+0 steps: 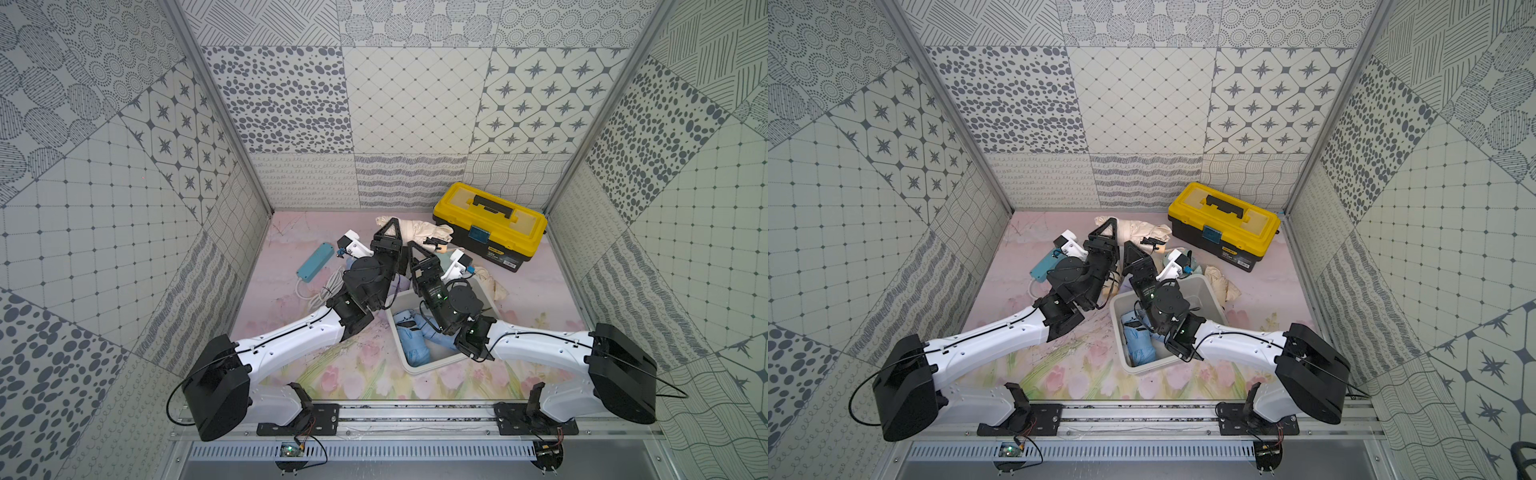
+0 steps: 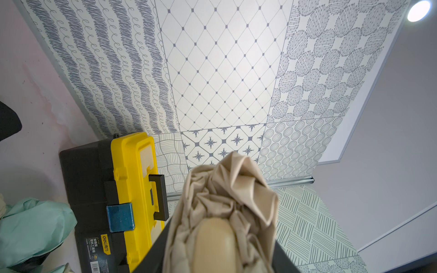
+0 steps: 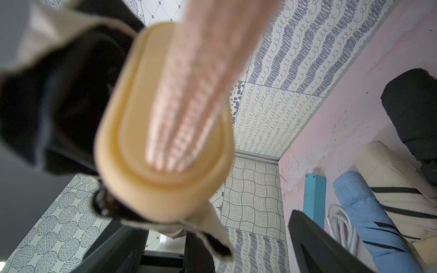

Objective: Put the umbrella into the storage box
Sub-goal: Pick up the umbrella from the center of the board.

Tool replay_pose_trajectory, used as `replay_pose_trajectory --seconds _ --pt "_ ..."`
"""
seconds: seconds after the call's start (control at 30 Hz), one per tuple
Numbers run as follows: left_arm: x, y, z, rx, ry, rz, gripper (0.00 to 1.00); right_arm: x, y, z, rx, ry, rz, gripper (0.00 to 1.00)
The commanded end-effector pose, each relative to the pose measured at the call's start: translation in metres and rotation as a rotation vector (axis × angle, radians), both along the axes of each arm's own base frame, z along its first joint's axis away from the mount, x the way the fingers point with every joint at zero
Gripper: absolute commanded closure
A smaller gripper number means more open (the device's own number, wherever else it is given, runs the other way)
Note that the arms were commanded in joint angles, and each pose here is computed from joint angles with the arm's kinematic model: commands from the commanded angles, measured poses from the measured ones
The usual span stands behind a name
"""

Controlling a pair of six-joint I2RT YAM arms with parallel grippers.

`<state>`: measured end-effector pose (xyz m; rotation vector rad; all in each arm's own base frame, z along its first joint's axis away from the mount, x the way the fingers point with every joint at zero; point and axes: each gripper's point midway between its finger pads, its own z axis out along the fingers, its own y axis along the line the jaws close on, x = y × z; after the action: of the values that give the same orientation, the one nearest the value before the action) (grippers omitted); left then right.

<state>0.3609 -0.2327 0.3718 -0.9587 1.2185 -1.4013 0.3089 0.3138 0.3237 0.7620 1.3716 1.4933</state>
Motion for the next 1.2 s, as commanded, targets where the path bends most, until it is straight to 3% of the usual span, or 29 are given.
replay_pose_trajectory --seconds 0.0,0.3,0.8,0.93,1.17 --pt "-0.014 0.030 0.046 -0.224 -0.120 0.103 0.55 0.011 -0.009 0.040 0.096 -0.093 -0.048 0.02" --pt "-0.016 0.028 0.037 -0.233 -0.094 0.109 0.55 0.023 0.008 0.053 0.108 -0.127 -0.035 0.09" --pt "-0.018 0.017 0.026 -0.244 -0.059 0.109 0.52 0.038 0.011 0.039 0.069 -0.073 -0.096 0.53" --pt "-0.020 0.014 0.020 -0.239 -0.039 0.108 0.47 0.041 0.010 0.035 0.050 -0.059 -0.100 0.59" --pt "-0.030 0.017 0.004 -0.186 0.009 0.099 0.20 0.045 0.002 0.030 -0.019 -0.053 -0.100 0.67"
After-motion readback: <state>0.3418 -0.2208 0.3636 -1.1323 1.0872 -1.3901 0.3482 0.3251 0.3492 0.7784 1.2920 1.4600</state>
